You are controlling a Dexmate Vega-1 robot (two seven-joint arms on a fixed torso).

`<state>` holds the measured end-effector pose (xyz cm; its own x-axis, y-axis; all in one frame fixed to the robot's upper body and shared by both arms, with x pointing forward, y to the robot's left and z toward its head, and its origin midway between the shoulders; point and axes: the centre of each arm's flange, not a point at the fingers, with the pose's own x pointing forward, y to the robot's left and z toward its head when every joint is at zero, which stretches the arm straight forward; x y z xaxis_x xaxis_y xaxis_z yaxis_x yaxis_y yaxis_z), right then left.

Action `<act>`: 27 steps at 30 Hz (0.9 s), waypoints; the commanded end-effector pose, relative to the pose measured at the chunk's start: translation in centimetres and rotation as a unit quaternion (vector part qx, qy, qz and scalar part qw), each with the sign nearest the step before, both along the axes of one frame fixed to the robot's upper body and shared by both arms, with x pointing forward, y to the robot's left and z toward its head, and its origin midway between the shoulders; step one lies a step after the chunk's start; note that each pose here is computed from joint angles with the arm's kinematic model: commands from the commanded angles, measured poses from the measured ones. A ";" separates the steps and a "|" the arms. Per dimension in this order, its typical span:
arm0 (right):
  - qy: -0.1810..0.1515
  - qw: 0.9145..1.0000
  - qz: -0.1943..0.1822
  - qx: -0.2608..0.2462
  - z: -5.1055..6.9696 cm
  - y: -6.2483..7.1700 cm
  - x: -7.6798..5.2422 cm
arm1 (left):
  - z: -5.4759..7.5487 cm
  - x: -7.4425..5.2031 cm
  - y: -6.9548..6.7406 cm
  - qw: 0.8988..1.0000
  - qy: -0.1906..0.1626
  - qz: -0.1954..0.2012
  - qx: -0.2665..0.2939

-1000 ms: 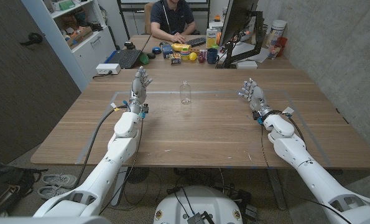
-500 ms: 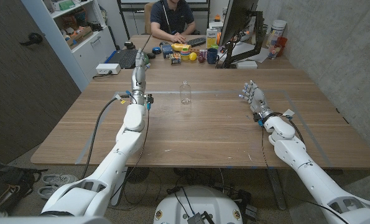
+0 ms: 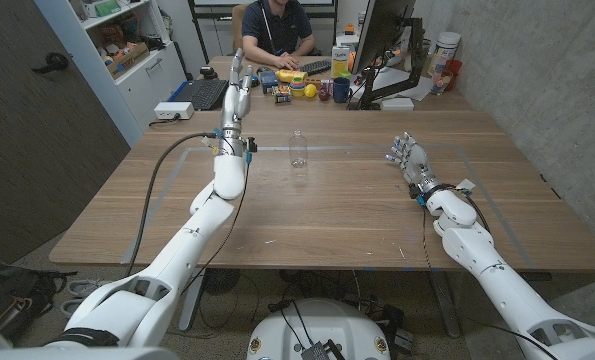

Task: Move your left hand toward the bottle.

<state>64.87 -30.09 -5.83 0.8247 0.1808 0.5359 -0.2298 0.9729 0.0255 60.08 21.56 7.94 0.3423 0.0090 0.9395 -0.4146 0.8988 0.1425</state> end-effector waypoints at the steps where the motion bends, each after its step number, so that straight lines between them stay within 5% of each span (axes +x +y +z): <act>1: 0.000 1.000 0.001 0.005 -0.7 -0.4 -0.3 | 2.1 -2.2 -2.2 0.985 -0.065 0.139 0.076; 14: 0.002 1.000 -0.002 0.016 -1.1 -0.7 -0.6 | 4.5 -0.9 -3.1 0.947 -0.022 0.275 0.164; 27: 0.003 1.000 -0.003 0.019 -1.4 -0.7 -0.6 | 6.2 1.1 -3.9 0.914 0.081 0.296 0.266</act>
<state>64.33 -30.71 -6.96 0.8272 0.1625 0.5379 -0.2273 0.9722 0.0558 59.79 18.10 12.90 0.3920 -0.1551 0.9068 -0.7829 0.4613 0.4173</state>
